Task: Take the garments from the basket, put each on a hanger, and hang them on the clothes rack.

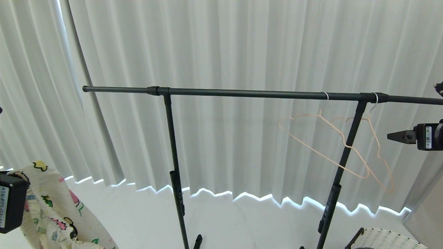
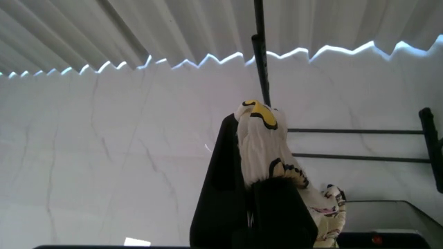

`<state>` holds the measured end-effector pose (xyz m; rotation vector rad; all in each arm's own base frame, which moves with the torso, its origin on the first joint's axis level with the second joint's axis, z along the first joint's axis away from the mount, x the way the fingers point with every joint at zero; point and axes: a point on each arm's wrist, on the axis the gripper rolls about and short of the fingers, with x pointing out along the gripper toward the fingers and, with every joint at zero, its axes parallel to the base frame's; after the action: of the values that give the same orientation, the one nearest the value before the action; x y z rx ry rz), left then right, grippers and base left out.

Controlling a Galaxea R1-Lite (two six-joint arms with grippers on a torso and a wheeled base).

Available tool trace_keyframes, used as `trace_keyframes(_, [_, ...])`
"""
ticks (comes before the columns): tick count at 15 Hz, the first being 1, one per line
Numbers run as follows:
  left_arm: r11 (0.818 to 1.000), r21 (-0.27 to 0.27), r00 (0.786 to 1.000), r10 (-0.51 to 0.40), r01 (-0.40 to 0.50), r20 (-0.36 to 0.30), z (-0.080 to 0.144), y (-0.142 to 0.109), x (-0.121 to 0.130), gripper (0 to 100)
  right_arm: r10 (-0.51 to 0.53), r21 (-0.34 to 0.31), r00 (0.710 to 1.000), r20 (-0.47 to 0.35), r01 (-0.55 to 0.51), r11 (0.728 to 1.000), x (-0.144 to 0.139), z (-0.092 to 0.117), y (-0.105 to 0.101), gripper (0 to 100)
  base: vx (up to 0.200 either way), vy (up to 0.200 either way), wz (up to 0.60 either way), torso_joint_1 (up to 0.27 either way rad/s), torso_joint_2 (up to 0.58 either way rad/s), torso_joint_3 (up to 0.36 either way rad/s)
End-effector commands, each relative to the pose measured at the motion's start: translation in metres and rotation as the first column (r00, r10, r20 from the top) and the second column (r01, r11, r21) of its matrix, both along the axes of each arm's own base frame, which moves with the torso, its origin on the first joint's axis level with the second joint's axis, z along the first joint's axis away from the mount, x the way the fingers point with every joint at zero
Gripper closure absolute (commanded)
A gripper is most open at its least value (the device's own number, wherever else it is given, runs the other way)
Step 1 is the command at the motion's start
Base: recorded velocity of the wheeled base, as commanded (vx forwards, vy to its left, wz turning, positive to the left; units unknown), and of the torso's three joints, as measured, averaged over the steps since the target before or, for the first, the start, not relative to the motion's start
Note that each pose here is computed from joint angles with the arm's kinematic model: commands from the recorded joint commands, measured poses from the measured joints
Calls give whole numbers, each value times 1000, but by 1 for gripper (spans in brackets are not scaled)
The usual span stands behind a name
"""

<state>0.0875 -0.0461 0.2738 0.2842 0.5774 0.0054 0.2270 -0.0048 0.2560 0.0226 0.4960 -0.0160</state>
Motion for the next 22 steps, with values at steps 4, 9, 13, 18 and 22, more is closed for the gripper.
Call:
trace_keyframes(4, [1000, 5, 1000, 3, -3, -6, -1, -1, 2, 100, -29, -1, 994, -102, 29, 1000, 30, -34, -15, 0, 150, 0, 0, 2, 3, 3])
trace_keyframes(9, [1000, -4, 1000, 7, -7, 11, 4, -1, 2, 100, -28, -24, 991, -132, 25, 999, 52, -75, -45, 0, 0, 0, 0, 0, 0, 0])
trace_keyframes(13, [1000, -18, 999, 18, -17, 32, 9, 2, 0, 100, -16, -11, 991, -133, 15, 1000, 69, -92, -53, 0, 0, 0, 0, 0, 0, 0])
trace_keyframes(18, [999, -30, 998, 22, -20, 54, 13, 4, -3, 100, 13, 13, 989, -150, -11, 1000, 78, -105, -54, 0, 0, 0, 0, 0, 0, 0])
trace_keyframes(22, [999, -35, 998, 22, -20, 62, 15, 4, -4, 100, 10, 12, 991, -135, -8, 1000, 87, -113, -57, 100, 0, 0, 0, 0, 0, 0])
